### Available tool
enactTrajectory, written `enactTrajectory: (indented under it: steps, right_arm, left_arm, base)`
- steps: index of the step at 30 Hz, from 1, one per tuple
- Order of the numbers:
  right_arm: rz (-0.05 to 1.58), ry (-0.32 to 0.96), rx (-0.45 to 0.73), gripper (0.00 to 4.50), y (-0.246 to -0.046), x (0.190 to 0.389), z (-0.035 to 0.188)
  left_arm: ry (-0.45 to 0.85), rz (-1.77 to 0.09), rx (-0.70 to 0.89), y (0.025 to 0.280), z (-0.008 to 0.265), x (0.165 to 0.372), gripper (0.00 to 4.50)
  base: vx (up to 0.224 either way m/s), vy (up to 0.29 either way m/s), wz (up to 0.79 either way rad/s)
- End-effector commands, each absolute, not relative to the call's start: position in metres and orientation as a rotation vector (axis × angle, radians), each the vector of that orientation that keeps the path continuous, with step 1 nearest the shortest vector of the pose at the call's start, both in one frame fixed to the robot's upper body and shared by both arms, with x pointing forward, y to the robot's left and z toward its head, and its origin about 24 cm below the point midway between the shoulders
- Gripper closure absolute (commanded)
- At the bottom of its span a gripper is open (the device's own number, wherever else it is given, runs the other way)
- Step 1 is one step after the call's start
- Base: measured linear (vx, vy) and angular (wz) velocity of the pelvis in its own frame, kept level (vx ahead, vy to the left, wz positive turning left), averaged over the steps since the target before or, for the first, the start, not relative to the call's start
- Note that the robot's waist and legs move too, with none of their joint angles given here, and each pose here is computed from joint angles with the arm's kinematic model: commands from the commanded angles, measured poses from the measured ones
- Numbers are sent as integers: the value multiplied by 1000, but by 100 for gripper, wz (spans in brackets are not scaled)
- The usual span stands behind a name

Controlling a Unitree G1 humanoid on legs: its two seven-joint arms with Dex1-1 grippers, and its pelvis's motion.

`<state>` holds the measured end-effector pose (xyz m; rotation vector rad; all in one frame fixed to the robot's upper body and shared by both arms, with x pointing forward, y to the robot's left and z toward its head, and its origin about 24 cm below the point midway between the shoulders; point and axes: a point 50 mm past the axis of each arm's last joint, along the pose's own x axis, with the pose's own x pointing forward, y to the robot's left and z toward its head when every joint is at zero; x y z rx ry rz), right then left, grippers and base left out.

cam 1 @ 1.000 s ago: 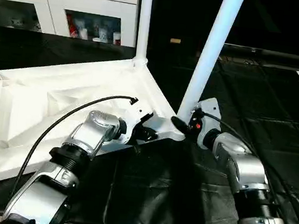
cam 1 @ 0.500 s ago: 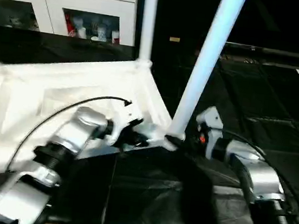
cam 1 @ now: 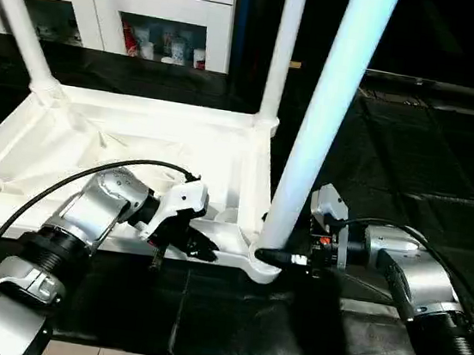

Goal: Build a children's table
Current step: Rotate leg to tighten

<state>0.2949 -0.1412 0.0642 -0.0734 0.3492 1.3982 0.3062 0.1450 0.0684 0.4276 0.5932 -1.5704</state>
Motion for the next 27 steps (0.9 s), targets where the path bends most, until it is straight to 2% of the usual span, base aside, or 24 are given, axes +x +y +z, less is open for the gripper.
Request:
enactTrajectory:
  steps: [1, 8, 13, 22, 26, 27]
  right_arm:
    - [1414, 353, -63, 113, -143, 296, 65]
    - [1460, 368, -41, 159, -140, 293, 64]
    - [1473, 379, -22, 212, -140, 291, 63]
    - [1454, 352, 19, 239, -133, 288, 61]
    - [1212, 361, -3, 243, -122, 302, 51]
    - [1207, 361, -3, 243, -122, 303, 51]
  left_arm:
    - [575, -1689, 449, 135, 72, 299, 450]
    - [578, -1693, 457, 137, 71, 298, 450]
    - [582, -1690, 460, 137, 70, 298, 450]
    - [568, -1589, 395, 128, 65, 305, 450]
    - [523, -1402, 314, 108, 63, 320, 450]
    - [522, -1398, 312, 107, 63, 320, 450]
  base:
    - [0, 0, 0]
    - [0, 0, 0]
    - [0, 0, 0]
    - [0, 0, 0]
    - [0, 0, 0]
    - [0, 0, 0]
